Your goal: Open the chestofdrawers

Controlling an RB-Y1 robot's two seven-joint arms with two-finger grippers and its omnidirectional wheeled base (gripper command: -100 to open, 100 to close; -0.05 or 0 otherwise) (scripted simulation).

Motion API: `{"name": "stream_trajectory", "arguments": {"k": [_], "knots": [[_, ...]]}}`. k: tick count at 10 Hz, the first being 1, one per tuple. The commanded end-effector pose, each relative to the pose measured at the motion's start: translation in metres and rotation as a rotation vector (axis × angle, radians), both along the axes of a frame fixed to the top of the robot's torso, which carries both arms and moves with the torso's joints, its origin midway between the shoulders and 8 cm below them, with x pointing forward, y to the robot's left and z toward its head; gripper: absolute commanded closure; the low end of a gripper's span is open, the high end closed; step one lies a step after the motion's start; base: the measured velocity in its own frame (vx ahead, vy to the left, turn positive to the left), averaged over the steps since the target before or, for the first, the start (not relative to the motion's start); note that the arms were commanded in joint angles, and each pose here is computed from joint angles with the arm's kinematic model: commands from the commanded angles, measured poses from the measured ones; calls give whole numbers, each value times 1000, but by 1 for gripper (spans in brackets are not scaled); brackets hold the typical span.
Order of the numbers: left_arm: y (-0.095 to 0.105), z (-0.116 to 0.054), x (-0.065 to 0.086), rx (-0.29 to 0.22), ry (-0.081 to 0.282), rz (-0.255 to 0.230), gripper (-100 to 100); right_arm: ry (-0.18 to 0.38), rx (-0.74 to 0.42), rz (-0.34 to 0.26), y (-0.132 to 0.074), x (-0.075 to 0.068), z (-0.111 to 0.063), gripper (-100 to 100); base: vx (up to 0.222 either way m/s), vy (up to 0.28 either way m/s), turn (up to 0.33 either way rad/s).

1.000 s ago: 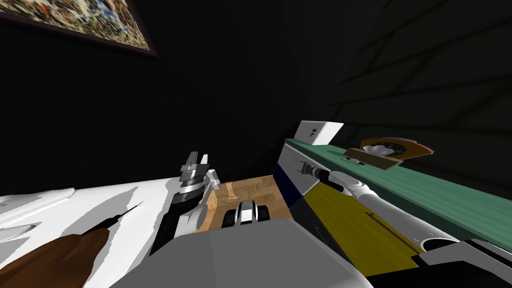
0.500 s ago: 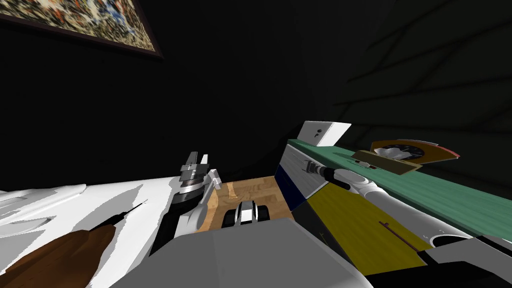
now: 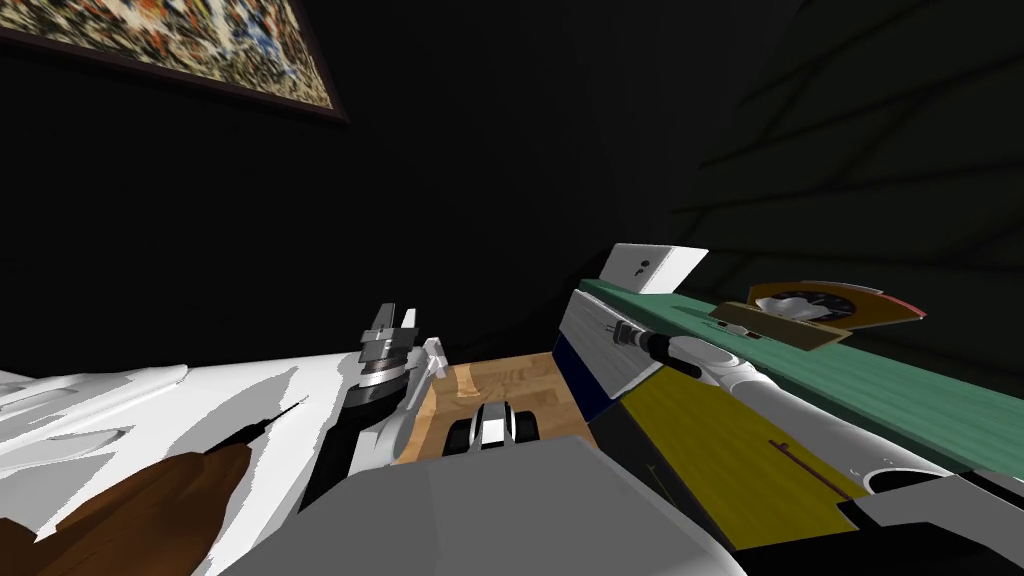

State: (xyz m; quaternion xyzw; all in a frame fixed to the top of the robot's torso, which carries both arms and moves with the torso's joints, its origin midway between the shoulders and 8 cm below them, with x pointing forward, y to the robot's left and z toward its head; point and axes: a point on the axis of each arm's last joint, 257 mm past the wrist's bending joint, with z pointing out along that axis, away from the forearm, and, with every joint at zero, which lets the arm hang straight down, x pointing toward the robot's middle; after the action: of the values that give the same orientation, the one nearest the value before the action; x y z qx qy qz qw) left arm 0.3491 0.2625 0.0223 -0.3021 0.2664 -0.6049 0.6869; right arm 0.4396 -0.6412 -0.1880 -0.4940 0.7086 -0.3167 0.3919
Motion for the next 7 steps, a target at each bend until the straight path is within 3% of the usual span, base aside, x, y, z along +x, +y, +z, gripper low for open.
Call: {"name": "stream_trajectory", "arguments": {"k": [1,7], "knots": [[0,0,0,0,0,0,0,13,6,2,1,-3,-4,100,-8,222,-9],[0,0,0,0,0,0,0,2,1,-3,0,0,2,100,-14,163,4]]}}
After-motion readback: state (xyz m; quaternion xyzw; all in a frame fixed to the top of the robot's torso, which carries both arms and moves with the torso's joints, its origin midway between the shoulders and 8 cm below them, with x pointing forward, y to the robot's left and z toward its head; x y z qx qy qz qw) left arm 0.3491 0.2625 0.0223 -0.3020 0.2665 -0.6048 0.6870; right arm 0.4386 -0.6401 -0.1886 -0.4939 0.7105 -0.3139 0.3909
